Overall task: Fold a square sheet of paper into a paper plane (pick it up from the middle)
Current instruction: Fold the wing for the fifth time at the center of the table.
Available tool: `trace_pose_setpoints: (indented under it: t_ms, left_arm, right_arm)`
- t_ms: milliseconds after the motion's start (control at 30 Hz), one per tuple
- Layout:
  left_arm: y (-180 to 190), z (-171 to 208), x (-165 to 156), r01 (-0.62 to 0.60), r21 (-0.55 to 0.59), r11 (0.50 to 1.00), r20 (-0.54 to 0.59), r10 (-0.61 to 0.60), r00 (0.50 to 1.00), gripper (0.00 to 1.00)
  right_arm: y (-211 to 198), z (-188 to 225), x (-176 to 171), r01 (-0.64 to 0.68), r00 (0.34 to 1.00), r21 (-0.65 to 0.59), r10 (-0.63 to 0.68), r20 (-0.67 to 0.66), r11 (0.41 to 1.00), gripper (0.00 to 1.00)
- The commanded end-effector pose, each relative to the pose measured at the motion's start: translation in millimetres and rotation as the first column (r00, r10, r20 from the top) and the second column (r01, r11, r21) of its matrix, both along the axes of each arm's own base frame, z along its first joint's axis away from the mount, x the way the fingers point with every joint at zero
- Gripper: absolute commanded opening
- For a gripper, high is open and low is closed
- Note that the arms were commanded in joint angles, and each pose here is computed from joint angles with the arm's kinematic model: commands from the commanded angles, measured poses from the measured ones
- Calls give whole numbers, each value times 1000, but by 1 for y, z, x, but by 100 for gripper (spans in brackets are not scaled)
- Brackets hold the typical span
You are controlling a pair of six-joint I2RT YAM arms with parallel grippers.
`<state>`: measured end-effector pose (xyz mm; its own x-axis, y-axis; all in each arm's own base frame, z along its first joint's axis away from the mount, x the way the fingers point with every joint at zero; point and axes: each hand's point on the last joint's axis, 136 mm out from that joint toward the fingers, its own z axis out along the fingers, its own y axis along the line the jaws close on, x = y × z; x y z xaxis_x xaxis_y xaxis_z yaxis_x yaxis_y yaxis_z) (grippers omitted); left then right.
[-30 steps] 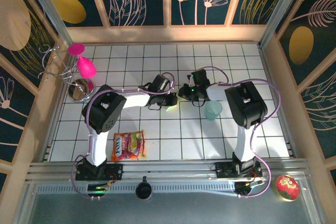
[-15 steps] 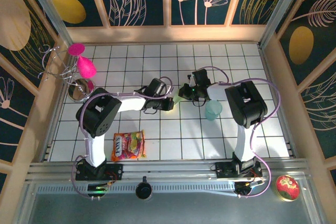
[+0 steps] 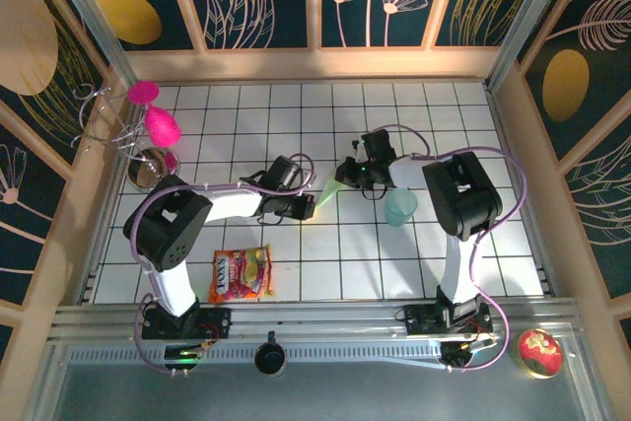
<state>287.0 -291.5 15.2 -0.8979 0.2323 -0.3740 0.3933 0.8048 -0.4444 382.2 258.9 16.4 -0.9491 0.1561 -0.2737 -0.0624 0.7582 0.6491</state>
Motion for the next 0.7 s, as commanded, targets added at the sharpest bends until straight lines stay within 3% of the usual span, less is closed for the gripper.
trace_pose_setpoints:
  t_ms: [0, 100, 200, 433, 667]
  left_arm:
    - [16, 11, -10, -13, 56, 998, -24, 14, 1000, 0]
    - [-6, 50, 11, -75, -118, 990, 61, 83, 995, 0]
    - [-22, 61, 24, -114, -222, 968, 66, 132, 989, 0]
    - [-48, 46, 52, -138, -238, 961, 14, 146, 989, 0]
    - [-50, 21, 60, -148, -177, 973, -5, 149, 989, 0]
  right_arm:
    - [-31, -59, -34, 5, 985, -168, -33, -167, 986, 8]
    - [-28, -55, -31, 5, 987, -155, -29, -155, 988, 8]
    - [-26, -52, -29, 5, 988, -149, -28, -150, 989, 8]
    - [-22, -51, -26, 4, 988, -128, -23, -150, 992, 8]
    - [-19, -46, -23, -5, 991, -114, -10, -136, 993, 8]
